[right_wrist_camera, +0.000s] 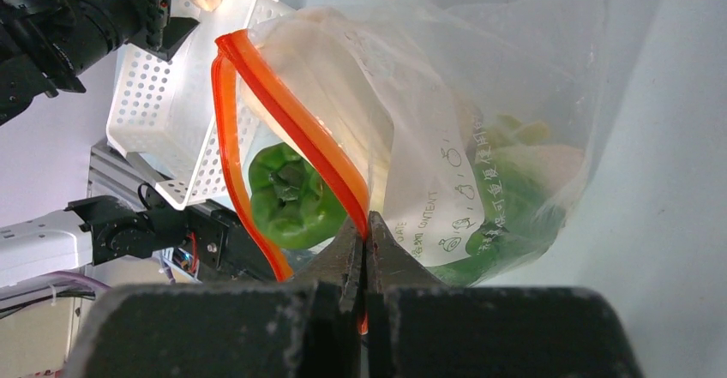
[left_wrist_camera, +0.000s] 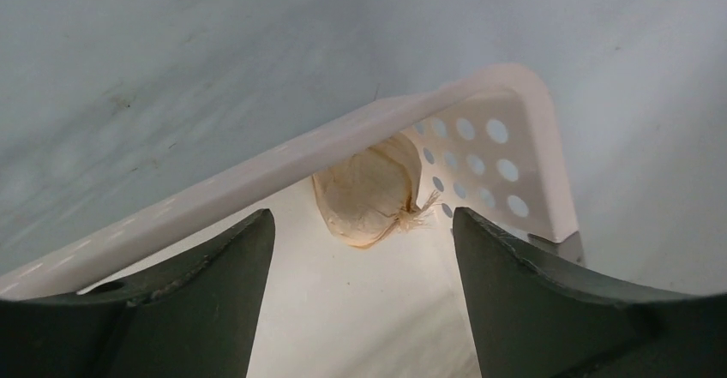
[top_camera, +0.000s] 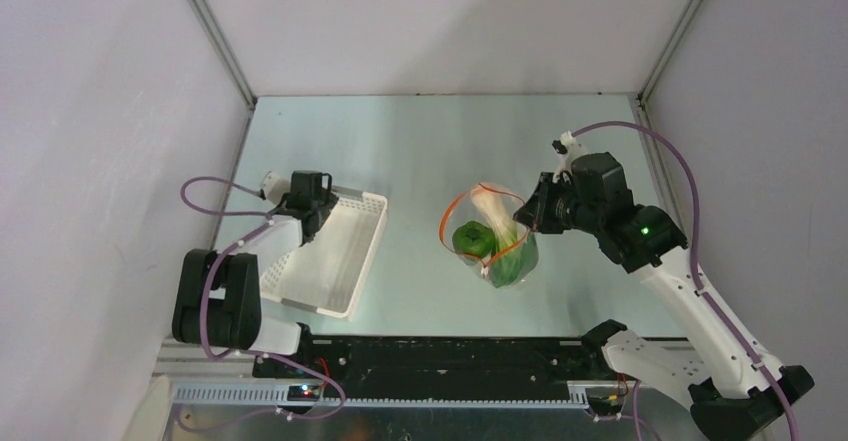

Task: Place the food in the zip-top bag and seal the zipper
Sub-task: Pick up the fake vegetable from the bin.

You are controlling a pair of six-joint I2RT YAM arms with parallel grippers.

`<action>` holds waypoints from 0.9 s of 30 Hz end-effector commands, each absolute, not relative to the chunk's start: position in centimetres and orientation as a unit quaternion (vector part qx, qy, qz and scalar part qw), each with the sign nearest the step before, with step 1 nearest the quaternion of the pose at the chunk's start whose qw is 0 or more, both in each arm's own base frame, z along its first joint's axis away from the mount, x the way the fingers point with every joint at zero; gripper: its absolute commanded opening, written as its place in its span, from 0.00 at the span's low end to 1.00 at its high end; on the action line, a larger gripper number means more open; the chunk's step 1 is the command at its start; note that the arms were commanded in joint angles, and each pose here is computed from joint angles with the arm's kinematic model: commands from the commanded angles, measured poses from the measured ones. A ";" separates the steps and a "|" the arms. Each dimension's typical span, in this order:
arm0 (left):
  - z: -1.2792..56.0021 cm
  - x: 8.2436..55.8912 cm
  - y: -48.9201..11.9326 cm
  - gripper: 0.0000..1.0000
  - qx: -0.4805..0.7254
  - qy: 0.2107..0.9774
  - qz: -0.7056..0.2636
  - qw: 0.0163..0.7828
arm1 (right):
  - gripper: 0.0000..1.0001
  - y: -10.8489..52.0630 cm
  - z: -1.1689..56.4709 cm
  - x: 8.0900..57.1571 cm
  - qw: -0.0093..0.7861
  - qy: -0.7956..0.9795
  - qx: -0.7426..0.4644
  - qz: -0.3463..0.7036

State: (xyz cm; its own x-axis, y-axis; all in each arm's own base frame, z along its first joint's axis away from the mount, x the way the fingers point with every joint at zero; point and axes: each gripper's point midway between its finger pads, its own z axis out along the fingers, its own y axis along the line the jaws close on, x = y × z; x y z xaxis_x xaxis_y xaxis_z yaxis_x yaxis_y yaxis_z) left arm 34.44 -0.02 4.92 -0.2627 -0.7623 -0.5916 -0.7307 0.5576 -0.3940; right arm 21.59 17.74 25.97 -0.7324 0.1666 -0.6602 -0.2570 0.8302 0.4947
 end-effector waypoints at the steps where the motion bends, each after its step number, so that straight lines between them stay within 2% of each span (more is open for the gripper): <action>1: 4.3 34.8 0.6 0.80 -0.506 0.770 -0.027 0.387 | 0.00 18.7 28.0 22.4 0.390 0.863 -0.027 0.321; 10: 3.9 35.6 0.7 0.69 -0.518 0.760 -0.031 0.392 | 0.00 18.8 27.7 22.5 0.385 0.865 -0.028 0.320; 20: 3.9 35.7 0.8 0.52 -0.519 0.761 -0.026 0.389 | 0.00 18.5 27.3 22.6 0.382 0.870 -0.025 0.311; 27: 4.6 35.9 0.5 0.27 -0.504 0.767 -0.035 0.395 | 0.00 18.4 27.0 22.5 0.381 0.871 -0.025 0.310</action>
State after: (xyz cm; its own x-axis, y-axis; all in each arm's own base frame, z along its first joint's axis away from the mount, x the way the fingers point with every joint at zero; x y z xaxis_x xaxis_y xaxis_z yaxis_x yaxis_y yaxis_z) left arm 34.73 -0.02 3.02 -0.2226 -0.8039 -0.5516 -0.7633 0.4957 -0.4144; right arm 21.93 18.01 25.72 -0.7403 0.1652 -0.6517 -0.2564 0.8267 0.5008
